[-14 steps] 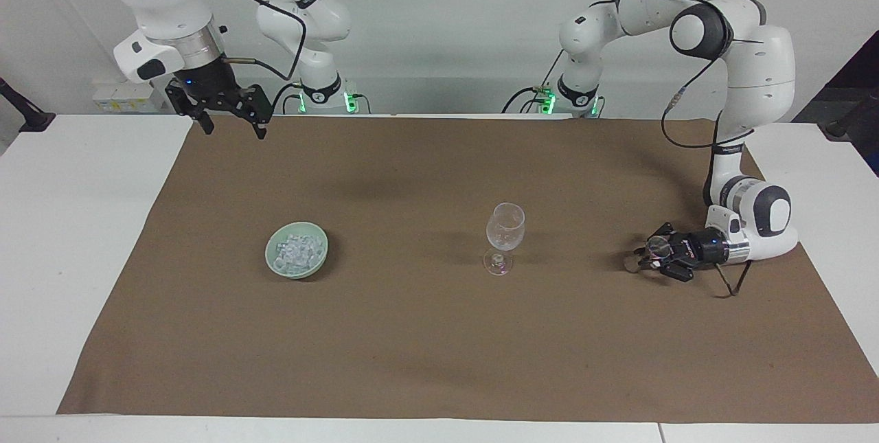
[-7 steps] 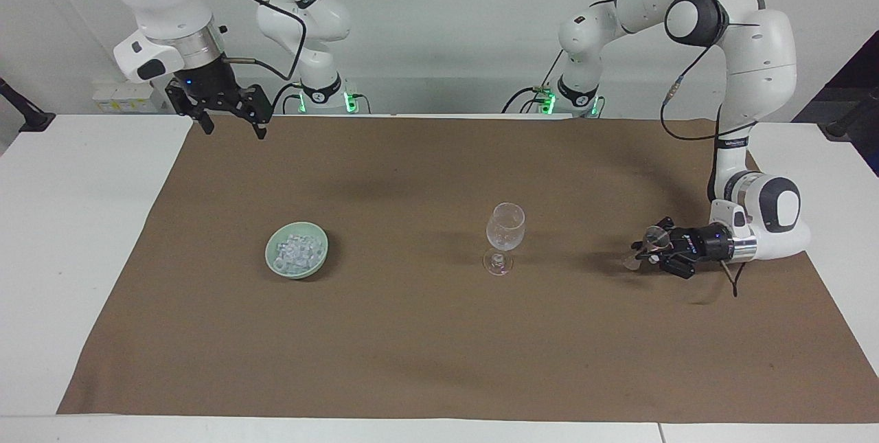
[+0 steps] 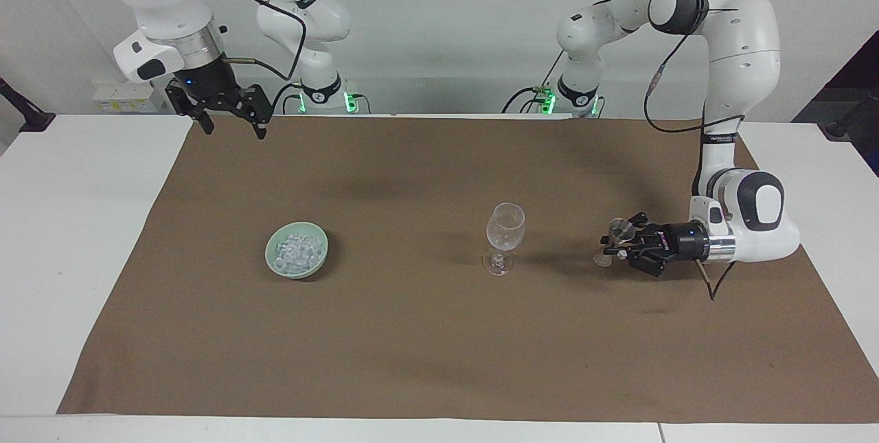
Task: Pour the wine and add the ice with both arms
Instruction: 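Reach the left gripper to the small silver cup and grasp it, then lift the silver cup with the left gripper toward the clear glass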
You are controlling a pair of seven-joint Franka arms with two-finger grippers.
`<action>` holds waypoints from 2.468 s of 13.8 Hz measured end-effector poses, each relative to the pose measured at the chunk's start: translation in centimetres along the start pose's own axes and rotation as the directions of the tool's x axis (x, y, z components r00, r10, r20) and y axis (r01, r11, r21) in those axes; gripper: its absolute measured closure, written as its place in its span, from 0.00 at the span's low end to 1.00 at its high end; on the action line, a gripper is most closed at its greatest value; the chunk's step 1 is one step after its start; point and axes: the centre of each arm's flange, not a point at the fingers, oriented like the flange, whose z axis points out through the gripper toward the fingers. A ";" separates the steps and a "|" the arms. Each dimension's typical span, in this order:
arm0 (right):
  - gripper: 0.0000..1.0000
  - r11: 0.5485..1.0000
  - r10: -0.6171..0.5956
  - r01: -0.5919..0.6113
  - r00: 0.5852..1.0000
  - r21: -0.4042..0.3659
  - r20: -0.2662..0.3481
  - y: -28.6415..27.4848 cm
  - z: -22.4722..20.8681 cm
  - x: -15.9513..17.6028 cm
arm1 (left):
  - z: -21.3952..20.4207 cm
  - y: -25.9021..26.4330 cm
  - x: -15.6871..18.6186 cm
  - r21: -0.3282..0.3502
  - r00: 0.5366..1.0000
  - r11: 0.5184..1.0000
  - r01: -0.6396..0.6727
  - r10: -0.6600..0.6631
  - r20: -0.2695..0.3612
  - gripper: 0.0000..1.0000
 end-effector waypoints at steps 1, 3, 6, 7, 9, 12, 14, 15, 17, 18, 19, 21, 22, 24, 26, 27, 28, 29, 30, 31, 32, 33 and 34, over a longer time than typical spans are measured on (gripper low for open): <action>0.00 1.000 0.000 0.000 1.000 0.000 0.000 0.0 0.0 0.0 | 0.9 -0.1 0.8 -0.014 1.000 1.000 -0.012 0.012 0.004 0.79; 0.00 1.000 0.000 0.000 1.000 0.000 0.000 0.0 0.0 0.0 | 3.1 -0.3 2.5 -0.044 0.999 0.998 -0.036 0.037 0.015 0.79; 0.00 1.000 0.000 0.000 1.000 0.000 0.000 0.0 0.0 0.0 | 5.7 -0.1 4.2 -0.059 0.998 0.997 -0.054 0.056 0.041 0.79; 0.00 1.000 0.000 0.000 1.000 0.000 0.000 0.0 0.0 0.0 | 6.3 0.1 4.6 -0.066 0.997 0.996 -0.055 0.058 0.044 0.79; 0.00 1.000 0.000 0.000 1.000 0.000 0.000 0.0 0.0 0.0 | 7.5 0.6 5.2 -0.076 0.998 0.996 -0.041 0.045 0.054 0.79; 0.00 1.000 0.000 0.000 1.000 0.000 0.000 0.0 0.0 0.0 | 7.9 1.5 6.0 -0.052 0.995 0.999 -0.002 0.007 0.096 0.79; 0.00 1.000 0.000 0.000 1.000 0.000 0.000 0.0 0.0 0.0 | 7.8 2.0 7.0 -0.039 0.993 0.999 0.002 0.003 0.116 0.79; 0.00 1.000 0.000 0.000 1.000 0.000 0.000 0.0 0.0 0.0 | 7.9 2.3 7.6 -0.031 0.992 0.999 0.005 -0.001 0.129 0.79; 0.00 1.000 0.000 0.000 1.000 0.000 0.000 0.0 0.0 0.0 | 8.3 3.0 8.0 -0.028 0.990 1.000 0.008 -0.004 0.144 0.79; 0.00 1.000 0.000 0.000 1.000 0.000 0.000 0.0 0.0 0.0 | 8.7 3.3 8.0 -0.033 0.989 0.999 0.009 -0.004 0.147 0.79; 0.00 1.000 0.000 0.000 1.000 0.000 0.000 0.0 0.0 0.0 | 9.1 3.4 8.0 -0.037 0.989 0.999 0.009 -0.004 0.151 0.79; 0.00 1.000 0.000 0.000 1.000 0.000 0.000 0.0 0.0 0.0 | 9.5 3.3 8.0 -0.037 0.988 0.999 0.007 -0.002 0.156 0.79; 0.00 1.000 0.000 0.000 1.000 0.000 0.000 0.0 0.0 0.0 | 9.5 3.3 8.0 -0.035 0.987 0.999 0.007 -0.002 0.158 0.79; 0.00 1.000 0.000 0.000 1.000 0.000 0.000 0.0 0.0 0.0 | 9.2 3.2 8.1 -0.022 0.985 1.000 0.002 0.002 0.170 0.79; 0.00 1.000 0.000 0.000 1.000 0.000 0.000 0.0 0.0 0.0 | 9.1 3.2 8.9 -0.019 0.983 1.000 -0.003 0.006 0.183 0.79; 0.00 1.000 0.000 0.000 1.000 0.000 0.000 0.0 0.0 0.0 | 9.2 3.2 9.3 -0.019 0.981 1.000 -0.001 0.005 0.194 0.79; 0.00 1.000 0.000 0.000 1.000 0.000 0.000 0.0 0.0 0.0 | 9.3 3.2 9.5 -0.016 0.978 1.000 0.000 0.003 0.207 0.79; 0.00 1.000 0.000 0.000 1.000 0.000 0.000 0.0 0.0 0.0 | 9.6 3.2 9.7 -0.012 0.976 1.000 0.002 0.001 0.217 0.79; 0.00 1.000 0.000 0.000 1.000 0.000 0.000 0.0 0.0 0.0 | 9.9 3.2 10.0 -0.011 0.974 1.000 0.005 -0.002 0.229 0.79; 0.00 1.000 0.000 0.000 1.000 0.000 0.000 0.0 0.0 0.0 | 10.2 3.2 10.3 -0.014 0.969 1.000 0.009 -0.006 0.246 0.79; 0.00 1.000 0.000 0.000 1.000 0.000 0.000 0.0 0.0 0.0 | 10.3 3.3 10.7 -0.015 0.963 1.000 0.009 -0.005 0.268 0.79; 0.00 1.000 0.000 0.000 1.000 0.000 0.000 0.0 0.0 0.0 | 10.4 3.3 11.1 -0.013 0.957 1.000 0.002 0.002 0.289 0.79; 0.00 1.000 0.000 0.000 1.000 0.000 0.000 0.0 0.0 0.0 | 10.3 3.3 11.5 -0.011 0.953 1.000 -0.003 0.006 0.303 0.79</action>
